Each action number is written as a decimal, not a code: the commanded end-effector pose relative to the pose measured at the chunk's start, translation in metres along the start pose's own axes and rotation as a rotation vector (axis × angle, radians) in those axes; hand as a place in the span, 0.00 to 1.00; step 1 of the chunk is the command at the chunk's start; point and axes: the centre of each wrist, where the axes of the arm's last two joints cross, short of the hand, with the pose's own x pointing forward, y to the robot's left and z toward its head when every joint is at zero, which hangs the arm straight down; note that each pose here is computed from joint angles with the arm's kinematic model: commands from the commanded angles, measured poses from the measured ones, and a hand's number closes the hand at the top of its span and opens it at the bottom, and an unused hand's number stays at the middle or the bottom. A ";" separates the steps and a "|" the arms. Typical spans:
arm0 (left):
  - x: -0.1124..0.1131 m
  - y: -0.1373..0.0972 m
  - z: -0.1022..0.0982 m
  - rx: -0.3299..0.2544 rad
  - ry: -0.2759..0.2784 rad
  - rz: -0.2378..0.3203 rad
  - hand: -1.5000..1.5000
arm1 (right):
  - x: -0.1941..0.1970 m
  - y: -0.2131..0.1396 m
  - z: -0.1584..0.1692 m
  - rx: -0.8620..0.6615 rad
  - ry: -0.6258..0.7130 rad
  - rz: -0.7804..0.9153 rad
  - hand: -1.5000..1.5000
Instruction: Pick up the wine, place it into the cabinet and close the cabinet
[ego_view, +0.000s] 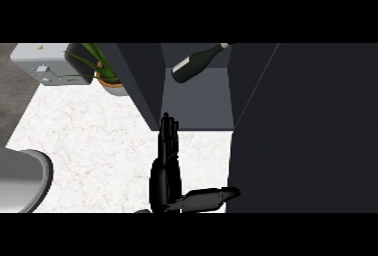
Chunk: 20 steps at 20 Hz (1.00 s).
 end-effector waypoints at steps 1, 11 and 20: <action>0.017 0.013 0.035 0.039 -0.015 -0.019 0.00 | 0.004 0.010 0.015 0.021 -0.034 -0.022 0.00; 0.054 0.035 0.053 -0.045 -0.016 0.048 0.00 | 0.006 -0.004 0.023 0.146 0.003 -0.047 1.00; 0.095 0.089 0.069 -0.140 -0.014 0.035 0.00 | 0.006 0.008 0.017 0.231 -0.004 0.011 1.00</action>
